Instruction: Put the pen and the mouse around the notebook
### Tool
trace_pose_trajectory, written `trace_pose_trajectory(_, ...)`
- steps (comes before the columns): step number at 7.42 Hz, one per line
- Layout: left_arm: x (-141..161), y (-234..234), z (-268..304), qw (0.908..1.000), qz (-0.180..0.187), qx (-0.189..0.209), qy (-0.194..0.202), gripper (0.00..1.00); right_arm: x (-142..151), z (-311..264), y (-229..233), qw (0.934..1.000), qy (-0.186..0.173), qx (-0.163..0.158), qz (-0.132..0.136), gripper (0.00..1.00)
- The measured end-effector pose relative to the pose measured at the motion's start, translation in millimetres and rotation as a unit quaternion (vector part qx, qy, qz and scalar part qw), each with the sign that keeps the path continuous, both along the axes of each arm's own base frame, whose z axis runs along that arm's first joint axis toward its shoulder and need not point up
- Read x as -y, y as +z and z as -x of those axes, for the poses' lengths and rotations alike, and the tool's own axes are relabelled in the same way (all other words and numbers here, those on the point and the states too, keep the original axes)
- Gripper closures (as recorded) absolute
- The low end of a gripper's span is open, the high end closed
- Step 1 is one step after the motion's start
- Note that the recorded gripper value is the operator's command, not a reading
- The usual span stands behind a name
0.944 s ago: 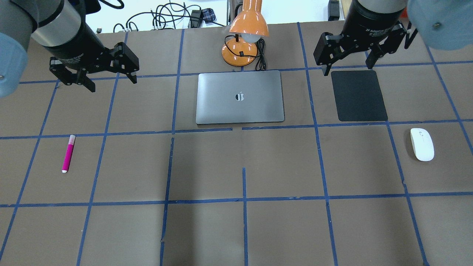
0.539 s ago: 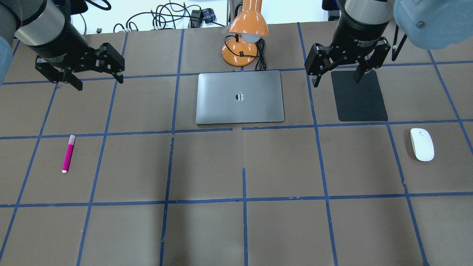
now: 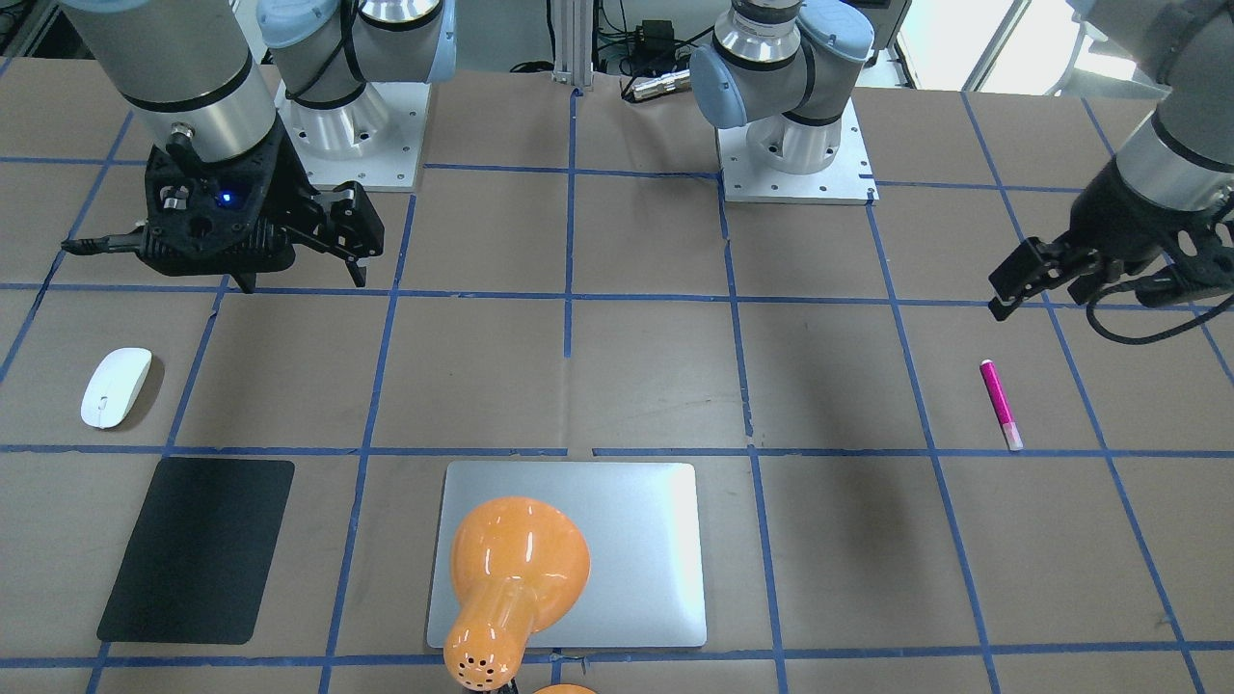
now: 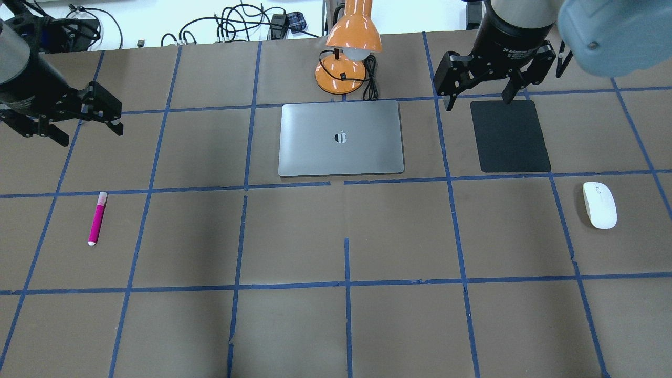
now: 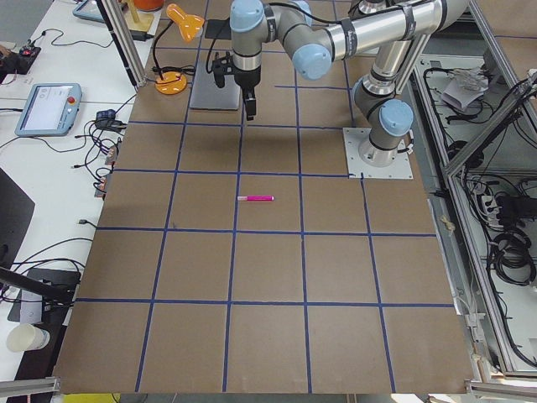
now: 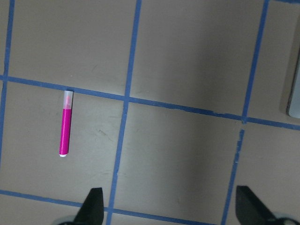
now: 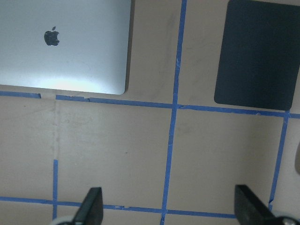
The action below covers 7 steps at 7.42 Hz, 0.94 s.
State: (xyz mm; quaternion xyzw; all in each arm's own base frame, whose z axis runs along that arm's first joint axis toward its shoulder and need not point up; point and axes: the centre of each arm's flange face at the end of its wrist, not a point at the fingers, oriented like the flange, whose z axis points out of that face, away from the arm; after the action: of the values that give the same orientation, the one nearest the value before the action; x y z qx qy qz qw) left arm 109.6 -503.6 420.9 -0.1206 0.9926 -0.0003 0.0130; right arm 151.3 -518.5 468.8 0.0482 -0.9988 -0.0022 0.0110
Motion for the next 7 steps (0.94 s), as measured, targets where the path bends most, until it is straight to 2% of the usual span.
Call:
trace_pose_trajectory(2, -1, -60, -56, 0.9995, -0.025, 0.013, 0.011, 0.00, 1, 24, -24, 0.9997, -0.006, -0.009, -0.021, 0.00)
trace_pose_trajectory(3, -1, -93, -73, 0.9996, -0.023, 0.016, 0.007, 0.00, 6, 47, -33, 0.9996, 0.002, -0.008, -0.028, 0.00)
trace_pose_trajectory(5, 2, -155, -91, 0.9985, -0.019, 0.019, -0.048, 0.00, 11, 123, -67, 0.9992, 0.007, -0.002, -0.040, 0.00)
trace_pose_trajectory(7, 5, -200, -96, 0.9921, -0.041, -0.001, -0.118, 0.00, -3, 181, -129, 0.9996, 0.004, -0.024, -0.016, 0.00)
